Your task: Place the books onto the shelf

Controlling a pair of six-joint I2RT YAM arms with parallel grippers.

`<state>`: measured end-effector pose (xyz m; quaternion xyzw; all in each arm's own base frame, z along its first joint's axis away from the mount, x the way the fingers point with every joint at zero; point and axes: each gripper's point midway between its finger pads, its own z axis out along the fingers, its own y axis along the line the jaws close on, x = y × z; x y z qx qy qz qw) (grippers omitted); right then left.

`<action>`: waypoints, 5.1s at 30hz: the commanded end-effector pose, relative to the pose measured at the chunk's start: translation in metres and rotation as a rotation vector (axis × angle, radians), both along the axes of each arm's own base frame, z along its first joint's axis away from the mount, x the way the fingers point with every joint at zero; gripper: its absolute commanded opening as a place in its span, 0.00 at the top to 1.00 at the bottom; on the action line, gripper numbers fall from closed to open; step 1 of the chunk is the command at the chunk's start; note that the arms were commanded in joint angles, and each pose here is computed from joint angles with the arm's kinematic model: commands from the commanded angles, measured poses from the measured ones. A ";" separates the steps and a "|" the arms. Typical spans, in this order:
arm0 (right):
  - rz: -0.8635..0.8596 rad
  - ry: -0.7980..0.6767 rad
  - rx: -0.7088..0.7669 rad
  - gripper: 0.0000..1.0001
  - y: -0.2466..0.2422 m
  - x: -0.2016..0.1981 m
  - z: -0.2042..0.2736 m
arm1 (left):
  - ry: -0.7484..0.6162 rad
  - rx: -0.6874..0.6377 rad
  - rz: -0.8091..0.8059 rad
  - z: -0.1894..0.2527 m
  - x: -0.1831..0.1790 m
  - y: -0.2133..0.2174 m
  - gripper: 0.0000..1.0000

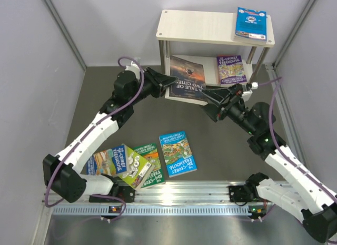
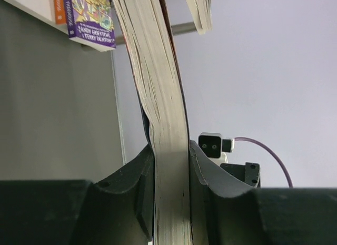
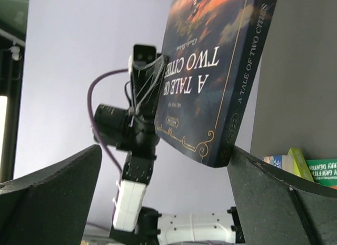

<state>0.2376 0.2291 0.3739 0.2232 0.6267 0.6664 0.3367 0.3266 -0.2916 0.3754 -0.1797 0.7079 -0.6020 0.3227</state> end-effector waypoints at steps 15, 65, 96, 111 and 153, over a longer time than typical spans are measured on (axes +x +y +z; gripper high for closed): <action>-0.235 -0.133 0.069 0.41 -0.022 0.045 0.097 | -0.135 0.086 -0.027 0.035 -0.048 -0.017 1.00; -1.162 -0.298 -0.063 1.00 -0.275 0.241 0.251 | -0.083 0.477 0.178 -0.009 -0.126 0.114 0.02; -1.214 -0.045 -0.322 0.38 -0.264 0.298 0.127 | -0.013 0.475 0.246 -0.018 -0.131 0.131 0.04; -1.385 0.009 -0.563 0.00 -0.333 0.234 0.145 | 0.014 0.523 0.216 -0.032 -0.135 0.131 0.03; 0.551 0.548 -0.776 0.00 0.013 -0.059 -0.377 | 0.555 0.832 -0.369 -0.358 -0.109 0.014 0.83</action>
